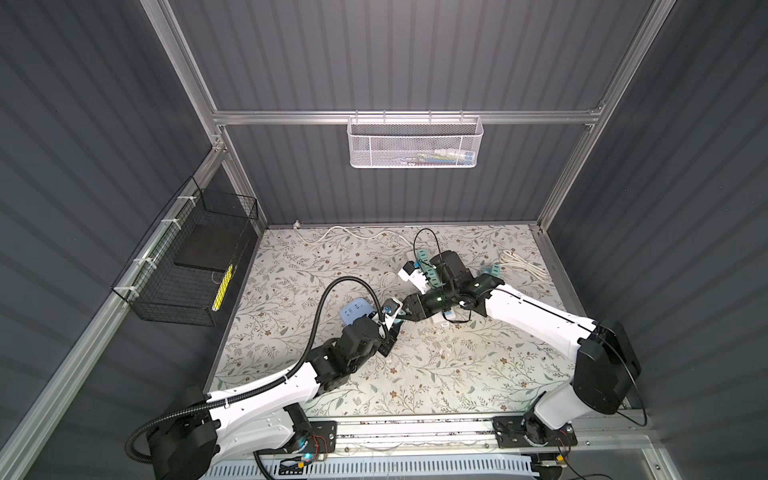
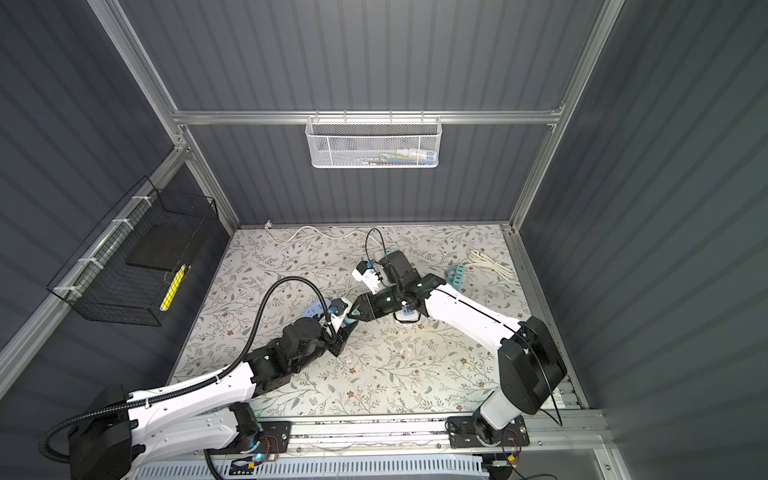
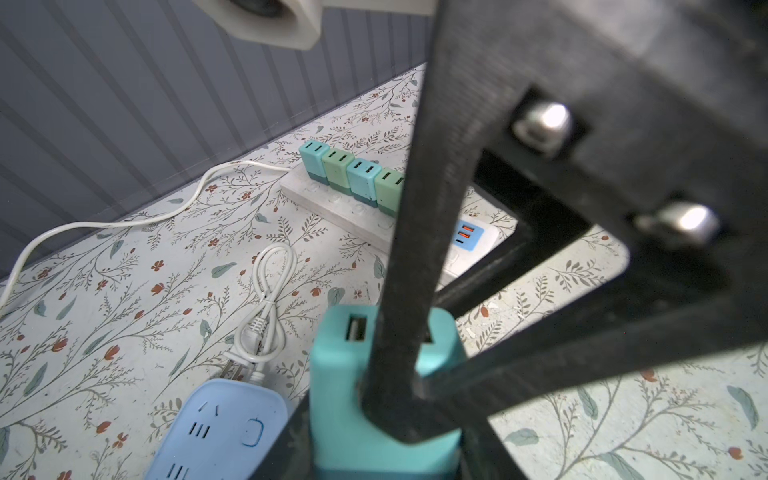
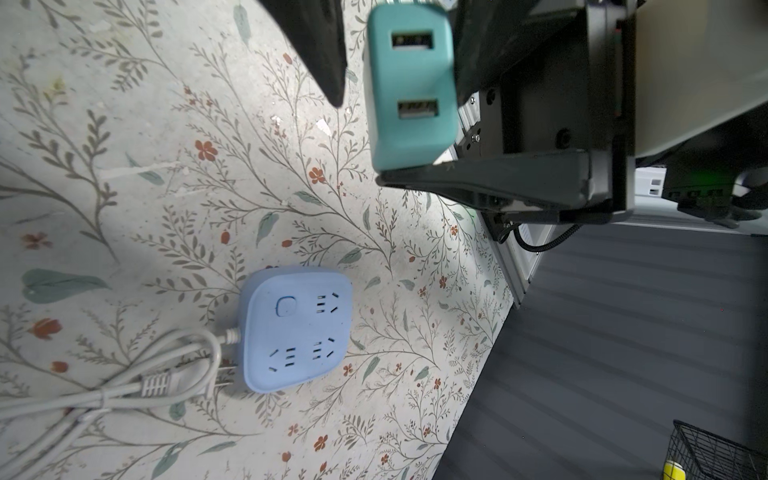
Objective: Insert the plug
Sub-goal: 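Grasp the teal adapter with the right gripper from the left gripper, then carry the teal adapter over the socket box with the right gripper while the left withdraws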
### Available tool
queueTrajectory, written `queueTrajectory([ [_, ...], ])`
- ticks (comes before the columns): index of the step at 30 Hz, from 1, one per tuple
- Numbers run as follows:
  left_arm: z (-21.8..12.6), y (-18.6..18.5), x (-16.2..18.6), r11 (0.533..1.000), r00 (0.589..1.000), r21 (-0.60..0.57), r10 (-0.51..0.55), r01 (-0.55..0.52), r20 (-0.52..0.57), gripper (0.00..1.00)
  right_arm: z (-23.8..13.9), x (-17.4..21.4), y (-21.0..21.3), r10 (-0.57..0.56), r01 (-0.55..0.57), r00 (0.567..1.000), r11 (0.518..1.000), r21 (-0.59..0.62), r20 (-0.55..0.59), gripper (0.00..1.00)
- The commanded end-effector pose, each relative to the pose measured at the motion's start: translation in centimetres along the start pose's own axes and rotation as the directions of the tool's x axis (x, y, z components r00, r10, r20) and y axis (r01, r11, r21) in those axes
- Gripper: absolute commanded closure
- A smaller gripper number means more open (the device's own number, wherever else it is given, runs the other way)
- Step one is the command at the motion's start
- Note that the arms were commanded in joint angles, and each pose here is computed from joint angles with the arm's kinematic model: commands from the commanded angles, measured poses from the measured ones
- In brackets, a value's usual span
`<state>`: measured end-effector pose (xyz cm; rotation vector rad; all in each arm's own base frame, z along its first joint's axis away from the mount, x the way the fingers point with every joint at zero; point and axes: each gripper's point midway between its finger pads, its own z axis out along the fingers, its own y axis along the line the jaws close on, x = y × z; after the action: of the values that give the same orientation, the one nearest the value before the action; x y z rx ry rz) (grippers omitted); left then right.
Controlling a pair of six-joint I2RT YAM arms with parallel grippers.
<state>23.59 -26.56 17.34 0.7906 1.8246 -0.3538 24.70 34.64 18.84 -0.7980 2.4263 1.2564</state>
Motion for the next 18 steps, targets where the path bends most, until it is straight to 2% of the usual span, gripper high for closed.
queueTrajectory([
  [1,-0.3,-0.1,-1.0,1.0,1.0,0.014,0.005,-0.005,0.021,0.79,-0.1,-0.9,1.0,-0.031,0.031,0.999,0.999,-0.031,0.01,0.64],
  [4,-0.2,-0.2,-1.1,1.0,1.0,0.019,0.006,-0.006,0.018,0.77,0.1,-0.7,0.8,-0.04,0.04,0.999,0.999,-0.018,0.004,0.71],
  [7,-0.1,-0.1,-1.0,1.0,1.0,0.007,0.008,-0.008,0.007,0.71,0.1,-0.7,0.8,-0.048,0.048,0.999,0.999,-0.011,0.002,0.79],
  [10,-0.1,0.5,-1.2,1.0,1.0,-0.027,-0.013,0.013,0.004,0.46,0.1,-0.9,0.6,-0.067,0.066,0.998,0.997,0.029,0.018,0.83],
  [13,-0.8,2.2,-1.4,0.992,0.998,-0.113,-0.063,0.065,0.02,0.29,0.2,-1.7,0.0,-0.096,0.09,0.994,0.991,0.1,0.048,0.86],
  [16,-3.0,5.2,-1.6,0.947,0.98,-0.254,-0.182,0.196,0.077,0.19,0.6,-2.7,-0.5,-0.136,0.12,0.988,0.976,0.183,0.072,0.87],
  [18,-4.9,7.5,-1.4,0.885,0.951,-0.349,-0.278,0.308,0.134,0.17,1.2,-3.3,-0.7,-0.159,0.138,0.984,0.966,0.218,0.082,0.88],
])
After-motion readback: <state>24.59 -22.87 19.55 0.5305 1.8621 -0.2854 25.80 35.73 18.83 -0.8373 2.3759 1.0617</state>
